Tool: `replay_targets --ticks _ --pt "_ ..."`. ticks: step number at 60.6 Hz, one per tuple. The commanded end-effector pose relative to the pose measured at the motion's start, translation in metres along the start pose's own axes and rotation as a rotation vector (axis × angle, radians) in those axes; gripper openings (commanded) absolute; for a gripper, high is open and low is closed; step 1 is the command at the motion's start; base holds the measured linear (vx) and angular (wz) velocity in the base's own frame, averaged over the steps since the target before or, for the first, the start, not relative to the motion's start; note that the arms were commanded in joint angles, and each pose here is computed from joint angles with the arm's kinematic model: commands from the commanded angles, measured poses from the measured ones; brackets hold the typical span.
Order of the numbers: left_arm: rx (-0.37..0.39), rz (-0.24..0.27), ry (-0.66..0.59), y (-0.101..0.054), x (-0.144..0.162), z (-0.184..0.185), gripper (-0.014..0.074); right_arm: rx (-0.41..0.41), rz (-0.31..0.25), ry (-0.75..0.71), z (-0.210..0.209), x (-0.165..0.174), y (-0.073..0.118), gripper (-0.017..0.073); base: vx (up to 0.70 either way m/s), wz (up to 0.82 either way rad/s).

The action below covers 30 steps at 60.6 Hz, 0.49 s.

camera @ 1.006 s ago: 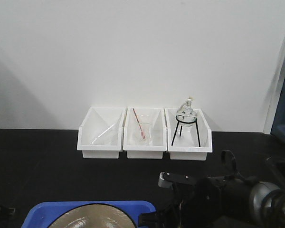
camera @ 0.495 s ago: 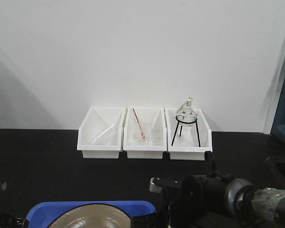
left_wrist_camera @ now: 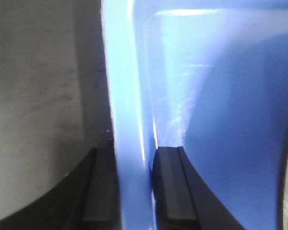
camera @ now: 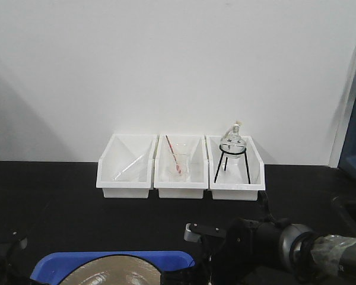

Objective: Place disk in tray to left cabinet
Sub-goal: 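Grip the blue tray's opposite side walls with both grippers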

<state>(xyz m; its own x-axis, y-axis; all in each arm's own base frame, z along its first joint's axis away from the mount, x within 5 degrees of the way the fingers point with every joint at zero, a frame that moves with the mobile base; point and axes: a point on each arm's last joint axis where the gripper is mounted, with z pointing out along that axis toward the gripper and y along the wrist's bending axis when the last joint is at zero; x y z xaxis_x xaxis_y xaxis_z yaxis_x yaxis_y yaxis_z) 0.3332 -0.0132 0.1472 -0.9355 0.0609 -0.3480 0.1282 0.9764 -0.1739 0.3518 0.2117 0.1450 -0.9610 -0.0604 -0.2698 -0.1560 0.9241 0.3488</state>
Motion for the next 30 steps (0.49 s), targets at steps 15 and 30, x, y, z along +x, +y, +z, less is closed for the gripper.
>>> replay_targets --ticks 15,30 --pt "0.048 -0.055 -0.032 -0.0098 -0.007 -0.0026 0.0288 -0.045 -0.004 -0.067 -0.021 -0.0108 0.0108 0.0403 0.0 0.0" --pt "0.099 -0.098 0.0 -0.0151 -0.0044 -0.0028 0.0182 -0.06 0.037 -0.019 -0.0128 -0.0067 0.0101 0.02 0.0 0.0"
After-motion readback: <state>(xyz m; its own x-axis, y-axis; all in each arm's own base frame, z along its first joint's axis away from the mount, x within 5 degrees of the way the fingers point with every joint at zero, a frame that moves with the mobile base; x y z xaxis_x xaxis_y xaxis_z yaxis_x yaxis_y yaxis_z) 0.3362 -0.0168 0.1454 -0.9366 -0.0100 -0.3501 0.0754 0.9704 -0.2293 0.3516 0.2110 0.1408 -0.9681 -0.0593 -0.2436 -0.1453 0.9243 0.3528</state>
